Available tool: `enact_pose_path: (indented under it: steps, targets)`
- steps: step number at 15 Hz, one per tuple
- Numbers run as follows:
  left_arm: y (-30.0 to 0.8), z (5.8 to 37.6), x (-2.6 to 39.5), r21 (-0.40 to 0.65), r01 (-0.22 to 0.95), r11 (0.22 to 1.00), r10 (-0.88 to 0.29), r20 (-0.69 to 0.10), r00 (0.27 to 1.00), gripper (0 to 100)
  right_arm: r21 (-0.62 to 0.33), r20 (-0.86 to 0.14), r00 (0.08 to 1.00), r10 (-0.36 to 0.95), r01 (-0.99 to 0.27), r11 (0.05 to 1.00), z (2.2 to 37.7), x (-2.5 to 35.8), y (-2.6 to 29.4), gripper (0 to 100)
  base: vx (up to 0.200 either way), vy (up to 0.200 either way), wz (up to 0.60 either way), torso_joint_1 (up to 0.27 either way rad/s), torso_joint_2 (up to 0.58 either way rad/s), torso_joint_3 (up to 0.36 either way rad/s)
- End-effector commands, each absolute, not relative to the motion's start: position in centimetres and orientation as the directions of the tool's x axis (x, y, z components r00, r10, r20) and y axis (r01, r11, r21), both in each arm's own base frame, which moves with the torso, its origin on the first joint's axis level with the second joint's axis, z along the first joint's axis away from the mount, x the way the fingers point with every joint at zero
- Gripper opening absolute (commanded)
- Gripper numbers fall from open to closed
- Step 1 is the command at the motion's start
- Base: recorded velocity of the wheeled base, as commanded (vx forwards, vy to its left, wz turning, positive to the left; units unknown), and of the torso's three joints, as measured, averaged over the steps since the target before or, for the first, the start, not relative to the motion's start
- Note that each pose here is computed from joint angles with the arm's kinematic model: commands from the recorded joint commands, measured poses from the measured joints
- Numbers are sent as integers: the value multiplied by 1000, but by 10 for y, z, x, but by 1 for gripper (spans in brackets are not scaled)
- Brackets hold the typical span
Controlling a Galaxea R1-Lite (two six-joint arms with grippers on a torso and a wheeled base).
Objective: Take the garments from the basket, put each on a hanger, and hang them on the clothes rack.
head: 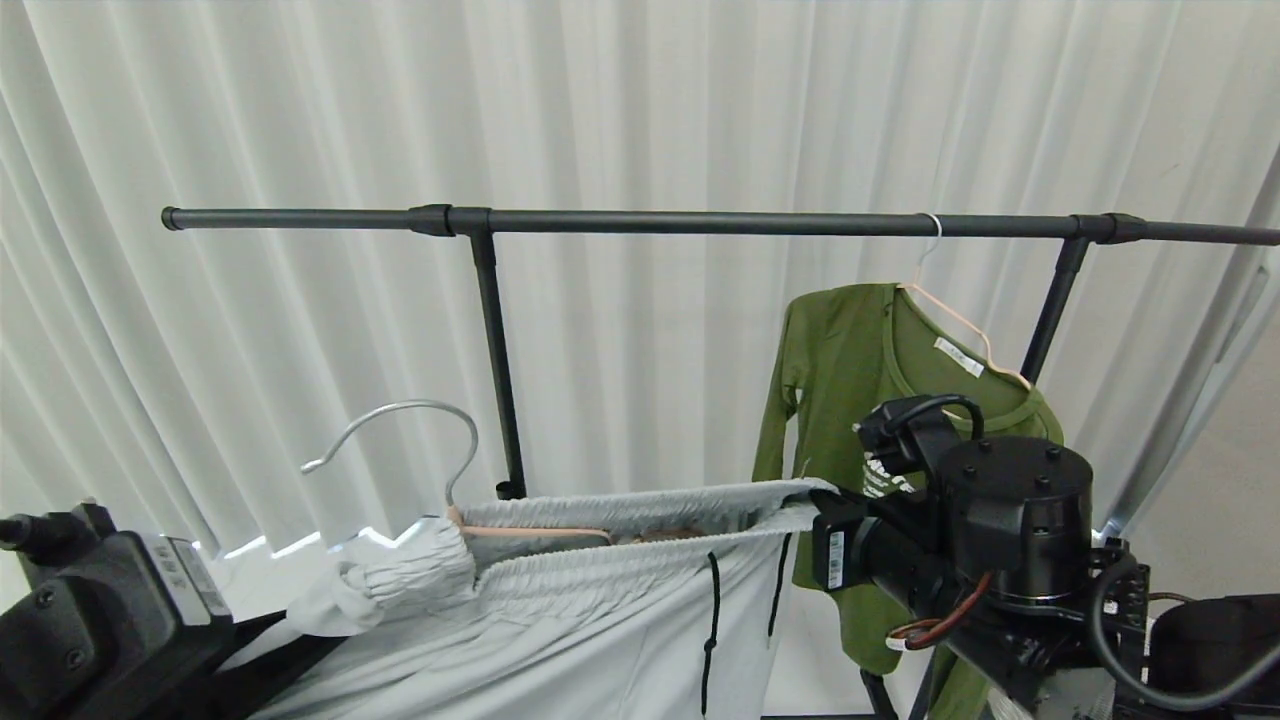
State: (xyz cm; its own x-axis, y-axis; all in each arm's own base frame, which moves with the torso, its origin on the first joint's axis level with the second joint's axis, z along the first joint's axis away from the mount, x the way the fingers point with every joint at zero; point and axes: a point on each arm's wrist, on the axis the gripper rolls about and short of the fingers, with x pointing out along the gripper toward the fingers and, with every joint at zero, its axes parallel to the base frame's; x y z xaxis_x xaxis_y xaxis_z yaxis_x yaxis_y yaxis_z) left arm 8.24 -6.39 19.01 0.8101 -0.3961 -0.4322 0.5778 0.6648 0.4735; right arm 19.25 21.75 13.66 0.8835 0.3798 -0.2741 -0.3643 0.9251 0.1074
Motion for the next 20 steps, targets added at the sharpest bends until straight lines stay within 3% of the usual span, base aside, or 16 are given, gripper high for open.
enact_pose_path:
  steps: [1, 3, 10, 11, 14, 17, 20]
  targets:
    - [-67, 185, 92, 496, 547, 674, -321, -471, 822, 0, 101, -256, 878, 404, -391, 915, 143, 186, 219, 0, 0, 0, 0, 0, 0, 0]
    - [-72, 186, 100, 514, 504, 694, -256, -478, 840, 0, 69, -251, 849, 465, -463, 883, 144, 171, 230, 0, 0, 0, 0, 0, 0, 0]
    - [-82, 193, 111, 448, 462, 765, -232, -478, 847, 0, -27, -230, 634, 738, -763, 646, 148, 81, 276, 0, 0, 0, 0, 0, 0, 0]
    - [-82, 193, 110, 447, 467, 763, -240, -475, 846, 0, -37, -232, 613, 755, -781, 623, 148, 74, 278, 100, 0, 0, 0, 0, 0, 0]
    - [-91, 197, 106, 409, 503, 761, -325, -430, 842, 0, -83, -258, 600, 757, -795, 601, 140, 68, 275, 100, 0, 0, 0, 0, 0, 0]
    - [-94, 198, 95, 366, 611, 702, -474, -401, 784, 0, -151, -297, 606, 738, -793, 591, 134, 81, 245, 100, 0, 0, 0, 0, 0, 0]
    - [-86, 192, 84, 337, 681, 650, -556, -400, 728, 0, -201, -273, 621, 735, -784, 587, 145, 105, 219, 100, 0, 0, 0, 0, 0, 0]
